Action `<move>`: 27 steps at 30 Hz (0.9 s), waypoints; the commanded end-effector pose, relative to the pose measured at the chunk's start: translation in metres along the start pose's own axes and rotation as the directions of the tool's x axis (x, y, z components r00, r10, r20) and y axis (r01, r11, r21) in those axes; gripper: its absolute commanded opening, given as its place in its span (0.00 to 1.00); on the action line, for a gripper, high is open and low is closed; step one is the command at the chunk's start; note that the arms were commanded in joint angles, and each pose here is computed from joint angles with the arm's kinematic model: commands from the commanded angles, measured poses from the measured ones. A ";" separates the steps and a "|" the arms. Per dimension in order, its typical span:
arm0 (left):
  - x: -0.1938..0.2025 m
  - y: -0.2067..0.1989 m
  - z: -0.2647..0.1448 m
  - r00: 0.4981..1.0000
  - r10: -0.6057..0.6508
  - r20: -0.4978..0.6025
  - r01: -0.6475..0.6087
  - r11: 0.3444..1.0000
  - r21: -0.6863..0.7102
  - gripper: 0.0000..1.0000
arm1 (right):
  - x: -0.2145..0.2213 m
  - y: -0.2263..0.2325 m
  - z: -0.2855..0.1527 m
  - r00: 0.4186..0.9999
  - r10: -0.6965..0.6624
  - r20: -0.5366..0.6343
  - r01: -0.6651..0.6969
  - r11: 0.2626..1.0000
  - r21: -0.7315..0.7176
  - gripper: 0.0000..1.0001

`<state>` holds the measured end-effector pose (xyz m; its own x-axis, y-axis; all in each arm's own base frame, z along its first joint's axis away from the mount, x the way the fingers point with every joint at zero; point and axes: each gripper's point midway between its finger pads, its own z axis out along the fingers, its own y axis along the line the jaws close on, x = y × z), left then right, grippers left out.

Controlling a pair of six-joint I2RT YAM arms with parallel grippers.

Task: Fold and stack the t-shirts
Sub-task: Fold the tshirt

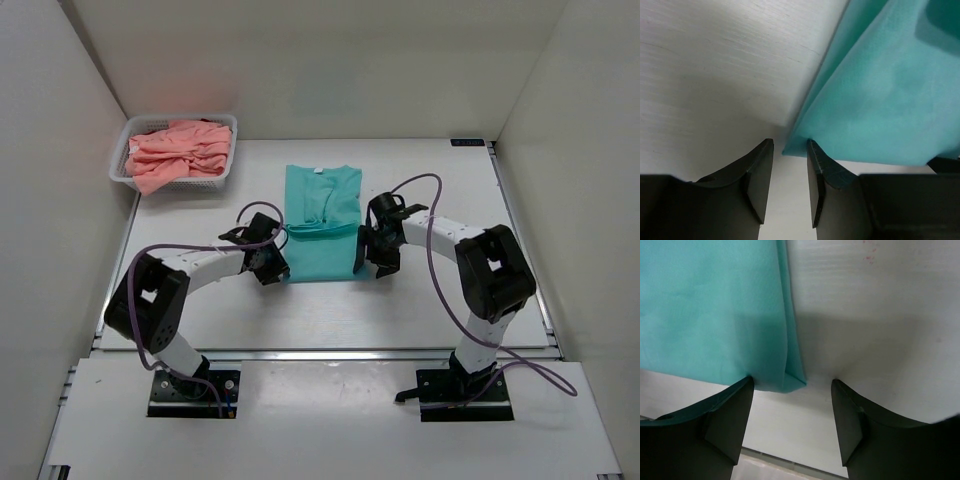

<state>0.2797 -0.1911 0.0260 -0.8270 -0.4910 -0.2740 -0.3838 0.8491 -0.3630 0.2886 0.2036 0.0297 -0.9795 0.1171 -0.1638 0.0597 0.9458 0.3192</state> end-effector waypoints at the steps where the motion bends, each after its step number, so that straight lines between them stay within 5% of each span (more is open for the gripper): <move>1: -0.001 0.004 0.007 1.000 -0.007 0.026 0.008 1.000 -0.030 0.45 | -0.007 0.005 0.011 1.000 0.005 0.016 -0.005 1.000 0.002 0.61; 6: 0.012 -0.008 0.021 0.999 0.032 -0.028 -0.033 0.998 -0.052 0.45 | 0.003 0.009 0.021 1.000 0.003 -0.027 -0.002 1.000 0.008 0.39; 8: 0.016 -0.012 0.025 0.999 0.017 -0.044 -0.019 0.999 -0.044 0.39 | 0.007 0.012 0.023 0.999 -0.005 -0.040 0.006 1.000 0.011 0.17; 9: 0.020 -0.013 0.026 0.998 0.008 -0.060 -0.010 0.999 -0.032 0.26 | 0.006 0.011 0.022 0.999 0.005 -0.048 -0.004 1.000 0.007 0.00; 11: 0.021 -0.014 0.025 0.998 -0.002 -0.068 0.001 1.000 -0.023 0.00 | 0.010 0.015 0.017 0.998 -0.003 -0.063 0.002 1.000 -0.013 0.00; 20: 0.011 -0.017 -0.032 0.995 0.035 -0.094 -0.030 0.998 0.059 0.00 | 0.022 0.033 -0.040 0.990 -0.062 -0.130 0.047 0.992 -0.118 0.00; 27: 0.042 -0.023 -0.075 0.981 0.089 -0.170 -0.066 0.989 0.135 0.00 | 0.064 0.042 -0.081 0.980 -0.101 -0.171 0.072 0.984 -0.163 0.00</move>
<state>0.2443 -0.2128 0.0689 -0.8951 -0.4064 -0.1831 -0.3019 0.8550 -0.4216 0.2415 0.2254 0.0845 -0.9983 0.0019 -0.0575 -0.0226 0.9063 0.4219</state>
